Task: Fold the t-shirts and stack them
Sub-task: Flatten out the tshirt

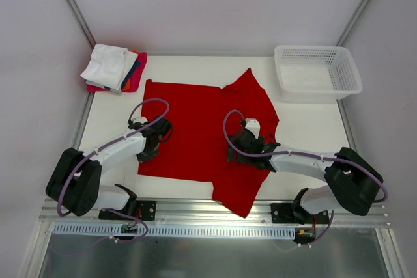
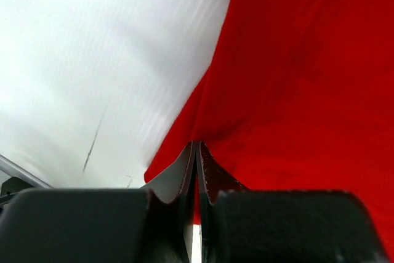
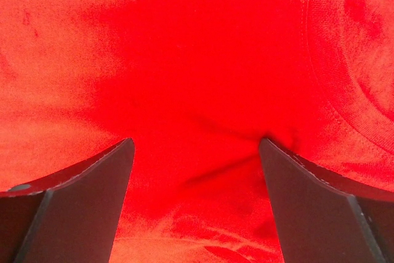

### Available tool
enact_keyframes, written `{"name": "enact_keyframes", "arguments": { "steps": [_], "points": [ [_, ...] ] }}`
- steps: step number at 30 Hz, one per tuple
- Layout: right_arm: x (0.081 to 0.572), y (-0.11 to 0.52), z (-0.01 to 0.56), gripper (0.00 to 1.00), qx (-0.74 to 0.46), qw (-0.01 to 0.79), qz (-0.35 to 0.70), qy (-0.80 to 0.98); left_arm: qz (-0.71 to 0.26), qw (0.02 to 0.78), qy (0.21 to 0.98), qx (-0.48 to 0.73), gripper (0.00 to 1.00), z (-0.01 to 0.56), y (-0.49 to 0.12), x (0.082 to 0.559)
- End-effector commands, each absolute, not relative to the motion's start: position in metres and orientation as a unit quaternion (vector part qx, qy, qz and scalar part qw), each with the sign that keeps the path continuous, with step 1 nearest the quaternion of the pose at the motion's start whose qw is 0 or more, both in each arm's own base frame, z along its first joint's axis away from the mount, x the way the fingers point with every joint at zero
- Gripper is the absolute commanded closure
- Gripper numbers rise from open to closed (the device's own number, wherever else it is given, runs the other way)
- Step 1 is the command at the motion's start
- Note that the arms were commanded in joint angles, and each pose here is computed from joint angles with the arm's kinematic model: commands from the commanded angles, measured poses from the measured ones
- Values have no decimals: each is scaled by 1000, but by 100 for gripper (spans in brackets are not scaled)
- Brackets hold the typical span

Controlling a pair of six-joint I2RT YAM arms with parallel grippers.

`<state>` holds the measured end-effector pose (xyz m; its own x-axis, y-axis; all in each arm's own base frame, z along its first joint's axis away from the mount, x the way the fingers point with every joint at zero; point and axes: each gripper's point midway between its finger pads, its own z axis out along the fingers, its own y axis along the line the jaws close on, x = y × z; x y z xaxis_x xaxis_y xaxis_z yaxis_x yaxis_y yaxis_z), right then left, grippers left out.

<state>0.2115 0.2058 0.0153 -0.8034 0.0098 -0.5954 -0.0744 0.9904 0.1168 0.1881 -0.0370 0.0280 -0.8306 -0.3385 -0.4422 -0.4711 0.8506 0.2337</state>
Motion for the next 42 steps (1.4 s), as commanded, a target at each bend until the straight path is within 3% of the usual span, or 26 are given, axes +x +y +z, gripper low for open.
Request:
{"name": "enact_keyframes", "arguments": {
  "steps": [1, 17, 25, 30, 31, 32, 33, 34, 37, 40, 42],
  "points": [
    [153, 144, -36, 12, -37, 191, -28, 980, 190, 206, 936, -215, 100, 37, -28, 196],
    [157, 153, -40, 12, -48, 182, -26, 982, 228, 232, 906, -270, 100, 77, 28, 235],
    [163, 164, -39, 12, -79, 168, -28, 982, 293, 231, 878, -301, 100, 86, 59, 214],
    [164, 182, -40, 12, -105, 154, -2, 982, 347, 183, 862, -322, 98, 95, 79, 208],
    [164, 184, -40, 12, -110, 153, 1, 982, 358, 170, 858, -327, 93, 95, 85, 206],
    [164, 185, -39, 12, -114, 150, 3, 982, 371, 140, 853, -338, 79, 89, 93, 202],
    [163, 185, -37, 12, -123, 149, 2, 981, 372, 125, 854, -342, 55, 87, 97, 202],
    [166, 185, -33, 12, -123, 155, 4, 980, 378, 110, 851, -349, 3, 82, 101, 199],
    [164, 182, -26, 12, -125, 167, 11, 978, 391, 62, 841, -367, 1, 73, 115, 190],
    [163, 182, -25, 12, -121, 172, 19, 977, 408, 74, 821, -393, 1, 82, 118, 185],
    [163, 184, -28, 12, -119, 173, 24, 977, 388, 130, 822, -396, 1, 102, 109, 195]
  ]
}}
